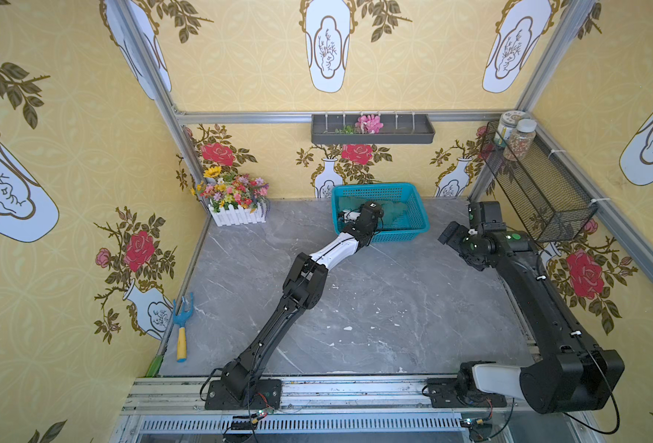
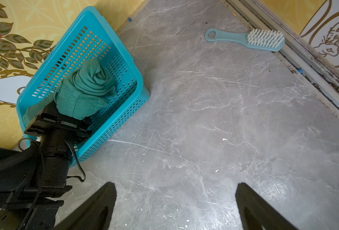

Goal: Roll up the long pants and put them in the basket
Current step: Place the long pant in the bin.

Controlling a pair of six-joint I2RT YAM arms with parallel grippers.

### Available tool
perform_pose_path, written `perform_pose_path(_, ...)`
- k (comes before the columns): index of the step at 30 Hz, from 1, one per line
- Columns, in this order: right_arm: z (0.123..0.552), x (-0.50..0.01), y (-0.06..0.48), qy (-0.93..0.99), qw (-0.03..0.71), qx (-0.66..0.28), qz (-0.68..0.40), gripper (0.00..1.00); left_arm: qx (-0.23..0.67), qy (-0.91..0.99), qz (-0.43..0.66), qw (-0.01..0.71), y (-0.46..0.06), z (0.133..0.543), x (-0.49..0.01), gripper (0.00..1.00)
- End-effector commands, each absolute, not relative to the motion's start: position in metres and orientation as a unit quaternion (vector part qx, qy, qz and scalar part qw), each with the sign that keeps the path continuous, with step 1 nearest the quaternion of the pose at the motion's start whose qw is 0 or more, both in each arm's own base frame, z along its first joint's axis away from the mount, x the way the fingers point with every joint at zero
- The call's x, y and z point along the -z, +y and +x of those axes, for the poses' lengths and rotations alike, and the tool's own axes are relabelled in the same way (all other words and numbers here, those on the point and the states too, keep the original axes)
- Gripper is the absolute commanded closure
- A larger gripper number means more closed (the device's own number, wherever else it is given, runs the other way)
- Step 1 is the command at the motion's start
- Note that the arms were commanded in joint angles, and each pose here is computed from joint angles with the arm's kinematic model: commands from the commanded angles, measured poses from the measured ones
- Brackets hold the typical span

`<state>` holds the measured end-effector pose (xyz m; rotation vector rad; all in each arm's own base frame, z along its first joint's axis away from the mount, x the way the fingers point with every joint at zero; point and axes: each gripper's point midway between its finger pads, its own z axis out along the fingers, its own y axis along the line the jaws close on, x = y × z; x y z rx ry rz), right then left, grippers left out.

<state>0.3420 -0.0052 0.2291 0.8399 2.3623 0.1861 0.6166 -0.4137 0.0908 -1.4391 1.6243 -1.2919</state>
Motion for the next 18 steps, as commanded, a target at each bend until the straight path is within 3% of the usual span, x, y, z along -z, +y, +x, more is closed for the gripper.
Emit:
perform_pose_path(1, 0.347, -0.234, -0.006, 0.891, 0.319, -0.070, 0.314, 0.03, 0.505, 0.607, -0.543, 0.288, -0.421, 0.616, -0.084, 0.89)
perform_pose_path(3, 0.349, -0.234, -0.006, 0.891, 0.319, -0.070, 0.315, 0.03, 0.504, 0.607, -0.543, 0.286, -0.422, 0.614, -0.087, 0.69)
perform_pose_path(5, 0.349, -0.234, -0.006, 0.891, 0.319, -0.070, 0.315, 0.03, 0.500, 0.610, -0.544, 0.287, -0.421, 0.612, -0.094, 0.58)
perform_pose_path(7, 0.350, -0.233, -0.006, 0.891, 0.319, -0.070, 0.315, 0.03, 0.494, 0.611, -0.546, 0.291, -0.418, 0.609, -0.103, 0.36)
perform_pose_path(11, 0.355, -0.228, -0.002, 0.893, 0.314, -0.080, 0.313, 0.03, 0.472, 0.616, -0.558, 0.293, -0.408, 0.602, -0.117, 0.03)
perform_pose_path(18, 0.405, -0.214, 0.043, 0.906, 0.298, -0.162, 0.254, 0.01, 0.465, 0.625, -0.555, 0.292, -0.401, 0.591, -0.131, 0.00)
